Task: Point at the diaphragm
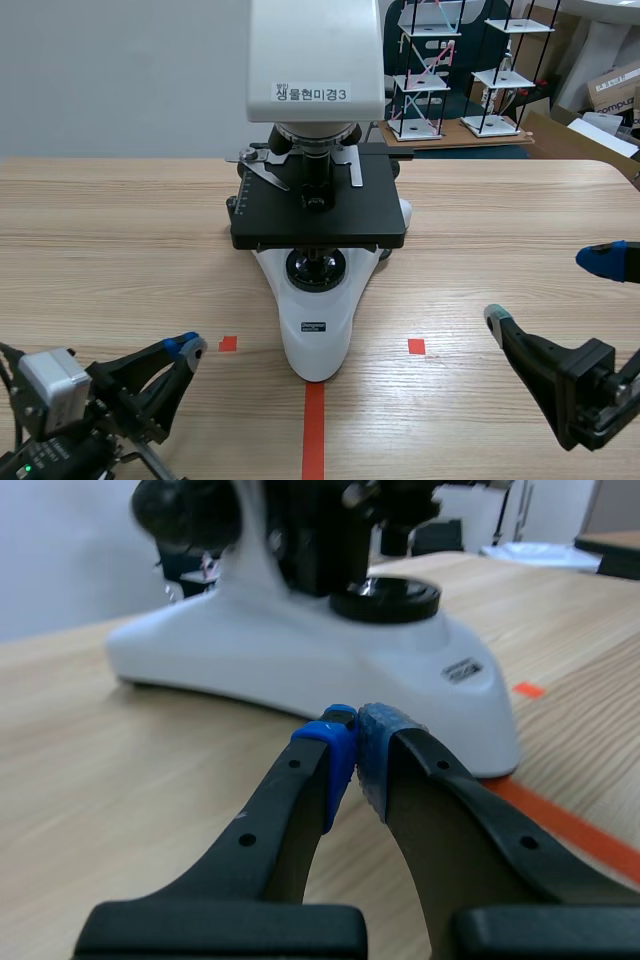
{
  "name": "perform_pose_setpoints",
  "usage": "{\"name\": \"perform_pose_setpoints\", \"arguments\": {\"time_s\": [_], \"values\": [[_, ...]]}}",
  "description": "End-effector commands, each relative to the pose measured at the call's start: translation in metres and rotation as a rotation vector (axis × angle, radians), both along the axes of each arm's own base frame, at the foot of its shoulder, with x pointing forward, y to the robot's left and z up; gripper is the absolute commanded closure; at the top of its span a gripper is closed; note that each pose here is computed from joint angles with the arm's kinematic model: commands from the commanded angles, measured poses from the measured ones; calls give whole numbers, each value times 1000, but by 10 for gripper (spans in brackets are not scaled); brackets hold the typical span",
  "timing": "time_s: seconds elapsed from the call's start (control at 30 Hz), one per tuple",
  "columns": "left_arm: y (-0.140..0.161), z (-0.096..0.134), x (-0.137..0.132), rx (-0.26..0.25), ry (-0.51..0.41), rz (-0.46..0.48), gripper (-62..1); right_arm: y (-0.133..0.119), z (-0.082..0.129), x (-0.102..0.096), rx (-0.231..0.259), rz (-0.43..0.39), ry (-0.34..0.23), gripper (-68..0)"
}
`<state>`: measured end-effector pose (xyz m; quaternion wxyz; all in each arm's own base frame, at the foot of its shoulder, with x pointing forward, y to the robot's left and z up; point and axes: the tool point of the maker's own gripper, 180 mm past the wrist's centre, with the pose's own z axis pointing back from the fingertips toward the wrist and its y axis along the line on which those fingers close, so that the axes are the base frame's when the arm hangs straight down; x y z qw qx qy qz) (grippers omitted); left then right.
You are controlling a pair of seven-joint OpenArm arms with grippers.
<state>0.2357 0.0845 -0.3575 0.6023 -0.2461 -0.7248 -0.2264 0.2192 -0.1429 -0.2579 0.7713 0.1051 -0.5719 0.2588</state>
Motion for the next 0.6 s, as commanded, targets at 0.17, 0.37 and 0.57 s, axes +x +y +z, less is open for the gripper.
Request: {"name": "perform_pose_setpoints", "arguments": {"time_s": [0.17,0.37,0.57], "values": [[-28,31,20,-93,-117,-14,-36,-1,9,5,6,-1,-35,-608],[-30,34,26,-119,-116,7,-36,-1,9,5,7,-1,-35,-608],[-30,28,26,-102,-94,9,-36,-1,9,5,7,-1,-35,-608]]}}
